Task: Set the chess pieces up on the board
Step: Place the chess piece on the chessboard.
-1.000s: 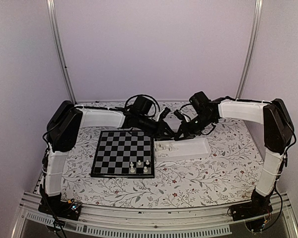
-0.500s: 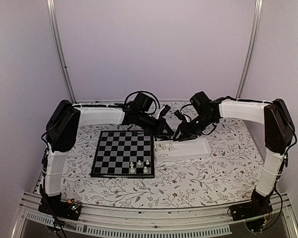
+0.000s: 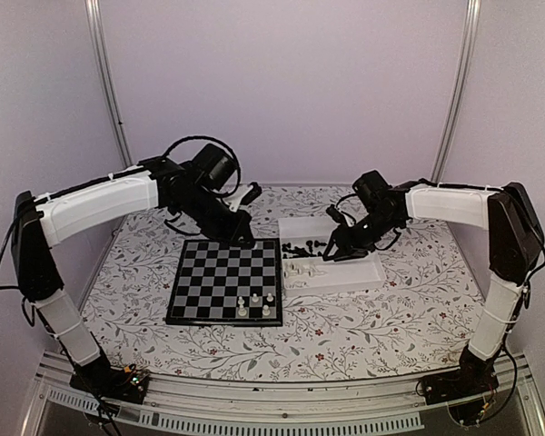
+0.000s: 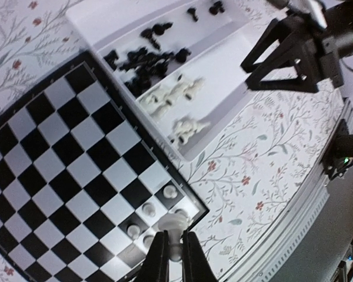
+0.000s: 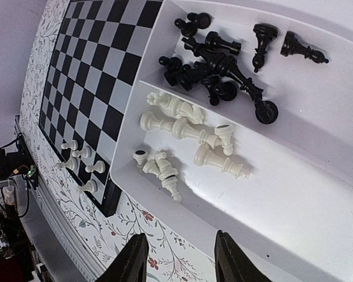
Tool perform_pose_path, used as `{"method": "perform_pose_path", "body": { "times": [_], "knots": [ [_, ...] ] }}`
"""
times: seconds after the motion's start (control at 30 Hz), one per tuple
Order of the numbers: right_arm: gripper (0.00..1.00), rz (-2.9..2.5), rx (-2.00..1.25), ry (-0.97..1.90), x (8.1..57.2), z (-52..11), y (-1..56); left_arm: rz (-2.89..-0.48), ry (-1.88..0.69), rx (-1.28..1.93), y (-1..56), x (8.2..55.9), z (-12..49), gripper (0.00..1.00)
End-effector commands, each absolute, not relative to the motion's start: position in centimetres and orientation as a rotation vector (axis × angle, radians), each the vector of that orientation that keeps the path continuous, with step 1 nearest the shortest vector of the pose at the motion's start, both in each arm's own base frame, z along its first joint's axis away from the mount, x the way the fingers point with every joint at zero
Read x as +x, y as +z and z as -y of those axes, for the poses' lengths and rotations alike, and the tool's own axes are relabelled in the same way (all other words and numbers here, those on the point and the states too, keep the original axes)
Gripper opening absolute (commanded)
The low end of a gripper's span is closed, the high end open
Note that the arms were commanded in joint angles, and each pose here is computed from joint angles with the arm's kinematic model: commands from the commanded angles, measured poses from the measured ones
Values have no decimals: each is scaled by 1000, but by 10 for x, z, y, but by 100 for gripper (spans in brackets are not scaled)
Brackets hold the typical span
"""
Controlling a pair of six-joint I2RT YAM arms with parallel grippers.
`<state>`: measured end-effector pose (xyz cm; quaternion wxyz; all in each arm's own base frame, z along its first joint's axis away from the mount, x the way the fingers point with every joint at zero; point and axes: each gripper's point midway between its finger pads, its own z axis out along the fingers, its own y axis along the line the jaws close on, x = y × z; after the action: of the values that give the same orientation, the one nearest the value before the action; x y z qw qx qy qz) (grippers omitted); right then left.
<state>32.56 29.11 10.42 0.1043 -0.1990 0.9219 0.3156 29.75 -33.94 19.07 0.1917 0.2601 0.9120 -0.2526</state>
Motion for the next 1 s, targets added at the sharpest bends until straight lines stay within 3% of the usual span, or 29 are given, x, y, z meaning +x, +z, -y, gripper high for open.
{"method": "perform_pose_path", "body": {
  "times": [0.0, 0.4, 0.97],
  "knots": [
    [41, -2739, -558, 908, 336, -292, 95, -2786, -421, 732, 141, 264, 278, 3],
    [41, -2769, -572, 921, 338, -297, 79, -2929, -288, 713, 94, 242, 250, 4],
    [41, -2781, -585, 931, 337, -299, 74, -2939, -362, 759, 61, 247, 275, 6]
  ]
}}
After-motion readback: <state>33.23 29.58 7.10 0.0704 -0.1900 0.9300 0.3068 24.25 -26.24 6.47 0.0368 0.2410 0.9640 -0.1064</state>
